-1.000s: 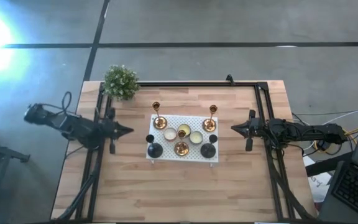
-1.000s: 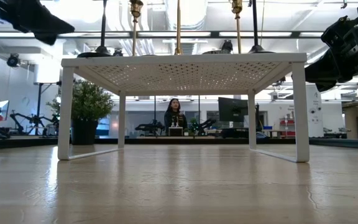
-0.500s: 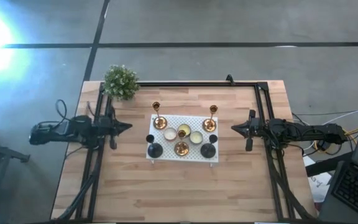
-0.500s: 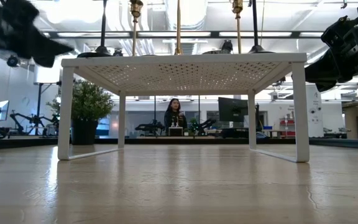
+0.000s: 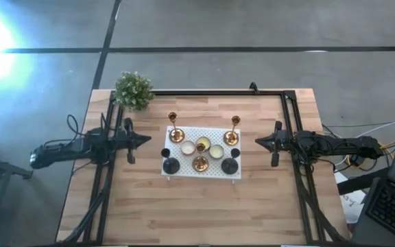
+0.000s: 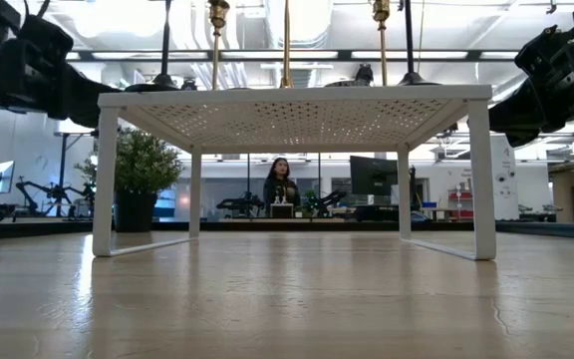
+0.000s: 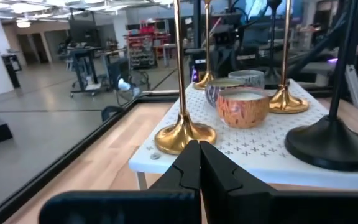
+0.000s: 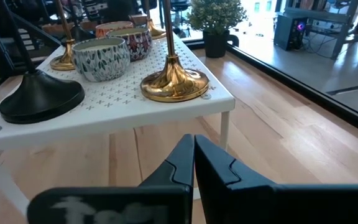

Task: Pick & Place candle stick holders
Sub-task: Return to Home Position

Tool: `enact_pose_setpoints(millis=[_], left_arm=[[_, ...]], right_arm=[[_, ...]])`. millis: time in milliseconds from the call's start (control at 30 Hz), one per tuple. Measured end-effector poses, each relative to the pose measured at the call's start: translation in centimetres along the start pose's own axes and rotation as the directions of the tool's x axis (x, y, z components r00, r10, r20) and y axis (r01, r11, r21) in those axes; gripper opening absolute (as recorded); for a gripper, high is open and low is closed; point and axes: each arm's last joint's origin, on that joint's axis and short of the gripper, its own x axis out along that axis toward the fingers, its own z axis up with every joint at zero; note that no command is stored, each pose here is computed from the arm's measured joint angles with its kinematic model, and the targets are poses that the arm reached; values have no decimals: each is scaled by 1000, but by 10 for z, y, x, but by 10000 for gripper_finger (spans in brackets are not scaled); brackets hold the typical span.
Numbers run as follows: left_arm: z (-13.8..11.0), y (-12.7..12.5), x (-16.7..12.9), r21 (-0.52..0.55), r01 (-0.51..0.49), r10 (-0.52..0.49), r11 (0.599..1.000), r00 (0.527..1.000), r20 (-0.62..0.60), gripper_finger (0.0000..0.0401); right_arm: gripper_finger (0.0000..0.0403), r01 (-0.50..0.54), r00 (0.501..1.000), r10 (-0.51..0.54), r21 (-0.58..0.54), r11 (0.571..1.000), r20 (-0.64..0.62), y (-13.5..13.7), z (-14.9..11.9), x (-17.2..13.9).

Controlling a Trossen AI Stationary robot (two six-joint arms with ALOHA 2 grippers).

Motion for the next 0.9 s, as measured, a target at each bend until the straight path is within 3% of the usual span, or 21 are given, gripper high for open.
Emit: enact_pose_setpoints(millis=[300,700,900], left_arm=[[-3,8,1,-55,18,-16,998,1000,21,0],[-3,4,2,-61,159,-154,985,985,79,1],[-2,-1,2,-130,260,-249,957,964,95,1]], right_arm=[[8,-1,1000,1,0,1000,0,0,0,0],[8,-1,1000,1,0,1000,0,0,0,0],[8,-1,1000,1,0,1000,0,0,0,0]])
